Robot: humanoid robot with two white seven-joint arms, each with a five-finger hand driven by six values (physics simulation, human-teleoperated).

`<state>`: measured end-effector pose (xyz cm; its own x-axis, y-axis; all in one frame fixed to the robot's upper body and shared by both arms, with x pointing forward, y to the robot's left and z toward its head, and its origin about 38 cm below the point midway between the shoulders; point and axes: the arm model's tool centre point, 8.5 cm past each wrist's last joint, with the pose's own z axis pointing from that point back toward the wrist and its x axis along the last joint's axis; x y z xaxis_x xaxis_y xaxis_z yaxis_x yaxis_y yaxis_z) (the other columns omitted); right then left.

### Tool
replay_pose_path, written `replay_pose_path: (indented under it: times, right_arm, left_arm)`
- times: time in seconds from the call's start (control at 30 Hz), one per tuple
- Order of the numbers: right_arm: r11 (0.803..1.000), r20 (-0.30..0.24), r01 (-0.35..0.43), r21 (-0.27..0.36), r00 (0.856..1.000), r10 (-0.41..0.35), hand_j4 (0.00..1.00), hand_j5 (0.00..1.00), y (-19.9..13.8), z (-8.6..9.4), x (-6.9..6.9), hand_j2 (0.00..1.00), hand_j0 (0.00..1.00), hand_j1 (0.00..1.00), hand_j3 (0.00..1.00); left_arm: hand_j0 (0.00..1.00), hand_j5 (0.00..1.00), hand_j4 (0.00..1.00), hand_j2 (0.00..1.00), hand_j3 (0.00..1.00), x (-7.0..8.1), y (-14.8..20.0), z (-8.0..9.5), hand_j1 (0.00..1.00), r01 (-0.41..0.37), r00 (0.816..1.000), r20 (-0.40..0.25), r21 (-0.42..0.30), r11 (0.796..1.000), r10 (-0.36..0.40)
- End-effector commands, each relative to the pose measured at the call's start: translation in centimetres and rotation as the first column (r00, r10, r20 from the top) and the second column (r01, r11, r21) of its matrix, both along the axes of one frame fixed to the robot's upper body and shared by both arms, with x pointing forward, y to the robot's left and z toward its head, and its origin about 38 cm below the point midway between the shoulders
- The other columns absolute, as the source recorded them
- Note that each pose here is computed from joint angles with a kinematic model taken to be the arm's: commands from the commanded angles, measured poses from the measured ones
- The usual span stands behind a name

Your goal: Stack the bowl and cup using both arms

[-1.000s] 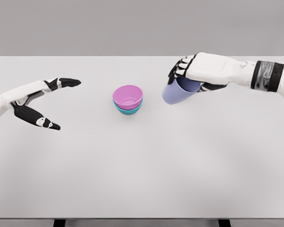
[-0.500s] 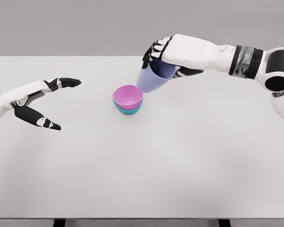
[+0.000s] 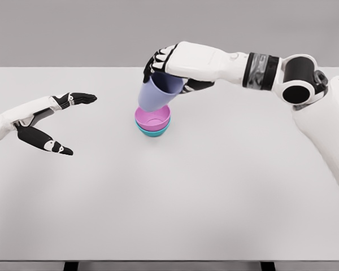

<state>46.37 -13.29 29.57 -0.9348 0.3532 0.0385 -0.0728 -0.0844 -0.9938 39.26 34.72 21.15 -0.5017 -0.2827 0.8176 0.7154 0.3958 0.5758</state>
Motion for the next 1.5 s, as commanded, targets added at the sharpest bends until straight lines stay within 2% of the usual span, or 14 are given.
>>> replay_pose_path:
  times: [0.0, 0.27, 0.4, 0.73, 0.83, 0.87, 0.9, 1.0, 1.13, 1.23, 1.3, 1.33, 1.4, 1.47]
  right_arm:
    - [1.000, -0.039, 0.012, -0.013, 0.999, -0.013, 0.55, 0.55, 0.3, -1.3, 0.6, 0.55, 0.55, 0.55, 0.55]
    - [1.000, -0.067, 0.011, -0.029, 0.998, -0.013, 0.55, 0.55, 1.6, -2.5, 1.3, 0.55, 0.55, 0.55, 0.55]
    - [0.998, -0.105, 0.041, -0.057, 0.993, -0.046, 0.55, 0.55, 1.3, -3.9, 2.3, 0.55, 0.55, 0.55, 0.55]
    - [0.996, -0.122, 0.024, -0.086, 0.992, -0.035, 0.59, 0.59, 2.0, -4.9, 2.1, 0.59, 0.59, 0.59, 0.59]
    - [0.996, -0.120, 0.024, -0.087, 0.992, -0.034, 0.65, 0.65, 2.0, -4.9, 2.1, 0.65, 0.65, 0.65, 0.65]
    - [0.996, -0.118, 0.022, -0.088, 0.993, -0.032, 0.88, 0.88, 2.1, -4.8, 2.1, 0.88, 0.88, 0.88, 0.88]
    - [0.995, -0.108, 0.023, -0.098, 0.994, -0.034, 1.00, 1.00, 2.1, -4.8, 2.0, 1.00, 1.00, 1.00, 1.00]
    - [0.995, -0.105, 0.023, -0.101, 0.994, -0.034, 1.00, 1.00, 2.1, -4.8, 2.0, 1.00, 1.00, 1.00, 1.00]
    - [0.996, -0.076, 0.022, -0.086, 0.997, -0.028, 1.00, 1.00, 1.9, -3.5, 1.9, 1.00, 1.00, 1.00, 1.00]
    - [0.998, 0.007, 0.055, 0.011, 0.998, -0.055, 1.00, 1.00, 0.2, 0.6, 1.9, 1.00, 1.00, 1.00, 1.00]
    - [0.990, 0.064, 0.124, 0.066, 0.990, -0.128, 1.00, 1.00, -3.8, 3.5, 2.0, 1.00, 1.00, 1.00, 1.00]
    - [0.974, 0.069, 0.198, 0.111, 0.976, -0.206, 1.00, 1.00, -7.9, 4.9, 2.4, 1.00, 1.00, 1.00, 1.00]
    - [0.945, 0.002, 0.313, 0.090, 0.949, -0.314, 1.00, 1.00, -14.1, 3.3, 2.6, 1.00, 1.00, 1.00, 1.00]
    - [0.900, -0.116, 0.431, 0.060, 0.899, -0.422, 1.00, 1.00, -19.2, -0.4, 3.2, 1.00, 1.00, 1.00, 1.00]
  left_arm:
    - [1.00, 1.00, 1.00, 1.00, 1.00, 0.0, 0.0, 0.1, 1.00, -0.002, 1.000, -0.003, -0.008, 1.000, 0.002]
    - [1.00, 1.00, 1.00, 1.00, 1.00, 0.0, 0.0, 0.1, 1.00, -0.003, 1.000, -0.001, -0.009, 1.000, 0.003]
    - [1.00, 1.00, 1.00, 1.00, 1.00, 0.0, 0.0, 0.1, 1.00, -0.002, 1.000, -0.001, -0.009, 1.000, 0.002]
    - [1.00, 1.00, 1.00, 1.00, 1.00, 0.0, -0.1, 0.0, 1.00, 0.000, 1.000, -0.003, -0.009, 1.000, 0.000]
    - [1.00, 1.00, 1.00, 1.00, 1.00, 0.0, -0.1, 0.1, 1.00, 0.001, 1.000, -0.001, -0.010, 1.000, -0.001]
    - [1.00, 1.00, 1.00, 1.00, 1.00, -0.1, -0.1, 0.1, 1.00, 0.002, 1.000, -0.002, -0.010, 1.000, -0.002]
    - [1.00, 1.00, 1.00, 1.00, 1.00, -0.1, -0.1, 0.0, 1.00, 0.002, 1.000, -0.004, -0.010, 1.000, -0.002]
    - [1.00, 1.00, 1.00, 1.00, 1.00, -0.1, -0.2, 0.0, 1.00, 0.003, 1.000, -0.005, -0.011, 1.000, -0.003]
    - [1.00, 1.00, 1.00, 1.00, 1.00, -0.1, -0.2, 0.0, 1.00, 0.003, 1.000, -0.005, -0.012, 1.000, -0.003]
    - [1.00, 1.00, 1.00, 1.00, 1.00, -0.1, -0.3, 0.0, 1.00, 0.005, 1.000, -0.005, -0.014, 1.000, -0.005]
    - [1.00, 1.00, 1.00, 1.00, 1.00, -0.2, -0.3, 0.0, 1.00, 0.007, 1.000, -0.004, -0.014, 1.000, -0.007]
    - [1.00, 1.00, 1.00, 1.00, 1.00, -0.2, -0.4, 0.0, 1.00, 0.008, 1.000, -0.004, -0.013, 1.000, -0.008]
    - [1.00, 1.00, 1.00, 1.00, 1.00, -0.2, -0.3, 0.0, 1.00, 0.006, 1.000, -0.004, -0.012, 1.000, -0.007]
    - [1.00, 1.00, 1.00, 1.00, 1.00, -0.4, 0.0, -0.6, 1.00, 0.001, 1.000, -0.013, 0.004, 1.000, 0.000]
